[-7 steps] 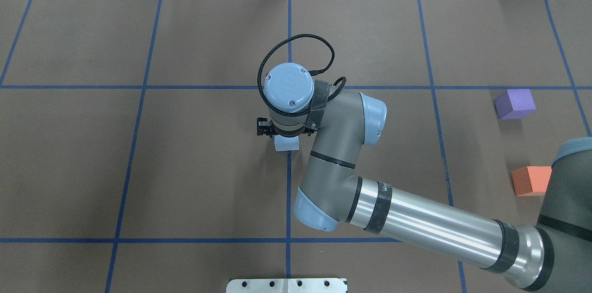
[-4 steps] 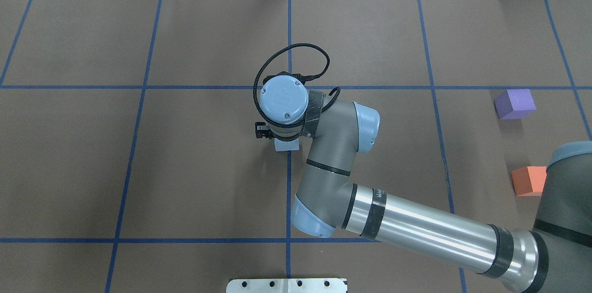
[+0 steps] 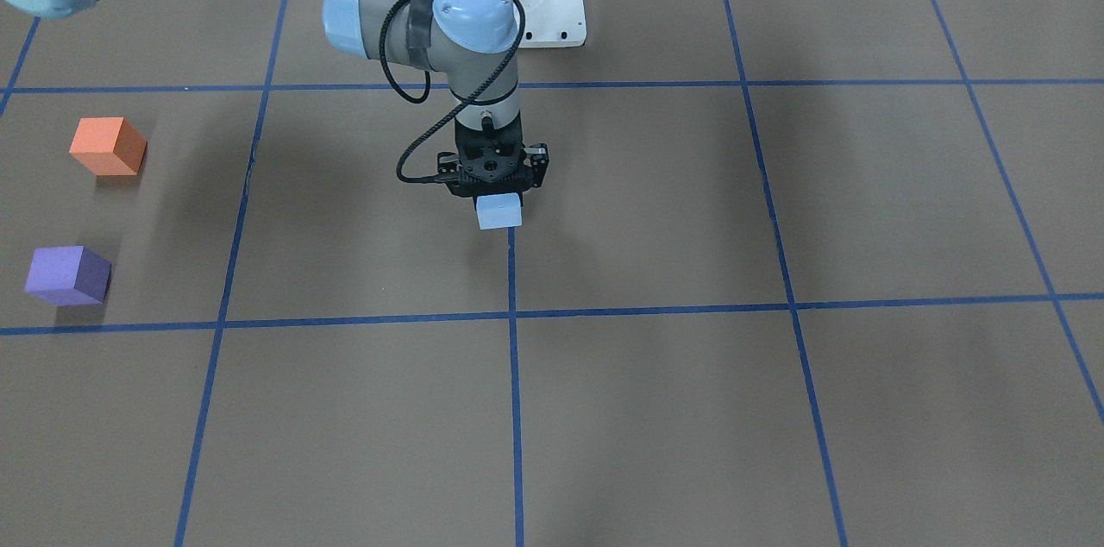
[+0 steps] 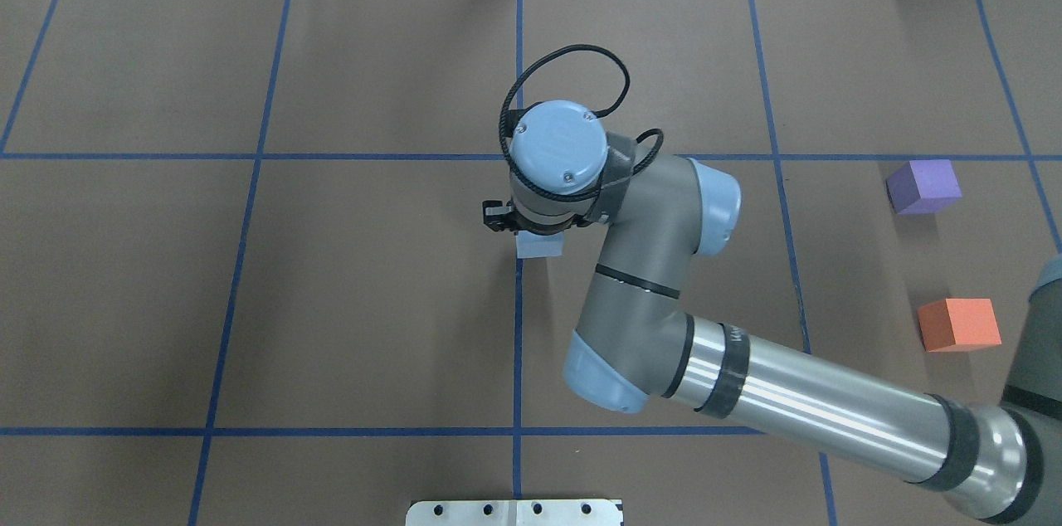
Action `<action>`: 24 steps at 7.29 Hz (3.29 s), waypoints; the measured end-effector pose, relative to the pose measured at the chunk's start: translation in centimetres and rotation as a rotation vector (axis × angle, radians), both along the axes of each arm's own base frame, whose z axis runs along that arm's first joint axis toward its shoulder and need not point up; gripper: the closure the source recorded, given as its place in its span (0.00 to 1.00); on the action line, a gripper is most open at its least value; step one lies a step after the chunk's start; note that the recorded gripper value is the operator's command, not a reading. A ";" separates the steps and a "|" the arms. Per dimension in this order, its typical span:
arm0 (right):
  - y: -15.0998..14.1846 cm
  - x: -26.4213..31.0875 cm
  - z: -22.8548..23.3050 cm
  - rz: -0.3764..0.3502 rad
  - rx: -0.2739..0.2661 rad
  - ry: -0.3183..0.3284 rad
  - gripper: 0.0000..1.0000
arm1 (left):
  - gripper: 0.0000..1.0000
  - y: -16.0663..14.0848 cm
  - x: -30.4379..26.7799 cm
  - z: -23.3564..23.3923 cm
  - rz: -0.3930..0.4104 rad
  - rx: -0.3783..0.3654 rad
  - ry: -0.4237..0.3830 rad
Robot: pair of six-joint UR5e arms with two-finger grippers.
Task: Place blue block between orange and purple blocks
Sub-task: 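Carry the light blue cube with the right gripper toward the purple cube, then lower the cube between the purple and orange cubes and release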
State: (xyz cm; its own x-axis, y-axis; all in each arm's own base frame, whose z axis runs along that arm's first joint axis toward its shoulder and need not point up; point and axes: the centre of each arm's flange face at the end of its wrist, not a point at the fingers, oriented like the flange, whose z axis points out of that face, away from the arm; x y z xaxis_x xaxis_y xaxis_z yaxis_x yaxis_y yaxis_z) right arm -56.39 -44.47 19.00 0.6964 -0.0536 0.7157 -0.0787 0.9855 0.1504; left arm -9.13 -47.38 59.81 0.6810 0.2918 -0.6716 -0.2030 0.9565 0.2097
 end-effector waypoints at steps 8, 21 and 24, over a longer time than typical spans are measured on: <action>-0.2 34.8 21.6 -0.056 -0.004 0.033 1.00 | 0.00 1.0 0.2 -0.5 -0.121 -0.066 0.008; 3.5 35.5 41.7 0.073 -0.051 -0.013 0.00 | 0.00 0.9 0.2 -0.5 -0.120 -0.061 0.005; 3.8 36.5 39.6 0.043 -0.005 -0.032 0.00 | 0.00 0.9 0.2 -0.6 -0.120 -0.061 0.006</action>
State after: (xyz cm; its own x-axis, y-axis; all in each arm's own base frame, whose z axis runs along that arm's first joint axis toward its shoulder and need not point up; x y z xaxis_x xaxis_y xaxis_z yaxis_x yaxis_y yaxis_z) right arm -19.92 -40.70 58.63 0.6743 -0.0205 0.7382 -0.1257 0.9818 0.1422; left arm -8.97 -46.46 59.23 0.7042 0.1668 -0.6901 -0.0851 0.9848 0.1513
